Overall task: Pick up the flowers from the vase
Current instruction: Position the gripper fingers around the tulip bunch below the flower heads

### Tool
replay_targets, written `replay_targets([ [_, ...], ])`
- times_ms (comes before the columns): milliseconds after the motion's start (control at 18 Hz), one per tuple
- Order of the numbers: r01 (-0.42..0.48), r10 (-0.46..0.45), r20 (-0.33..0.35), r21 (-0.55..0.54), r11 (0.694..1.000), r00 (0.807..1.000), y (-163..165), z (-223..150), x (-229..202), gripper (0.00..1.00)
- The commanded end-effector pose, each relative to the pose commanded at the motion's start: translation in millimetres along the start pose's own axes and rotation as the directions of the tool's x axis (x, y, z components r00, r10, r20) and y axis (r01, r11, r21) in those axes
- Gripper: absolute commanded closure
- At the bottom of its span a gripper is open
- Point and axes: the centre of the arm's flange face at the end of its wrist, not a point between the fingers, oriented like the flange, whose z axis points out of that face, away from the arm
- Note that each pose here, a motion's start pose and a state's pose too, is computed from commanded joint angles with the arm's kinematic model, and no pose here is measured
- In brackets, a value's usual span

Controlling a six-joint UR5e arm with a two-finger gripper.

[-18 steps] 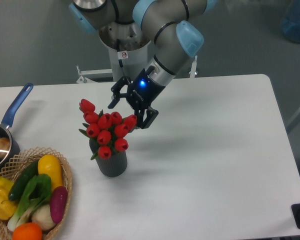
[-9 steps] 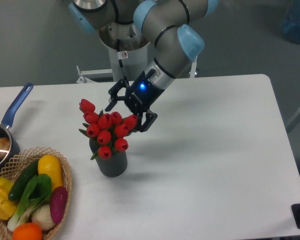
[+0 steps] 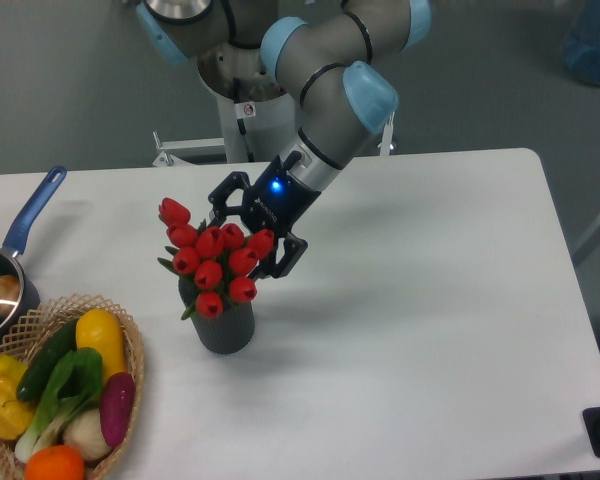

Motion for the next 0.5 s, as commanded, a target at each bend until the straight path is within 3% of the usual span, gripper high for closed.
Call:
replay_targets([
  [500, -0.01, 0.01, -0.016, 0.021, 1.0, 1.0, -2.3, 9.9, -4.9, 0.0],
])
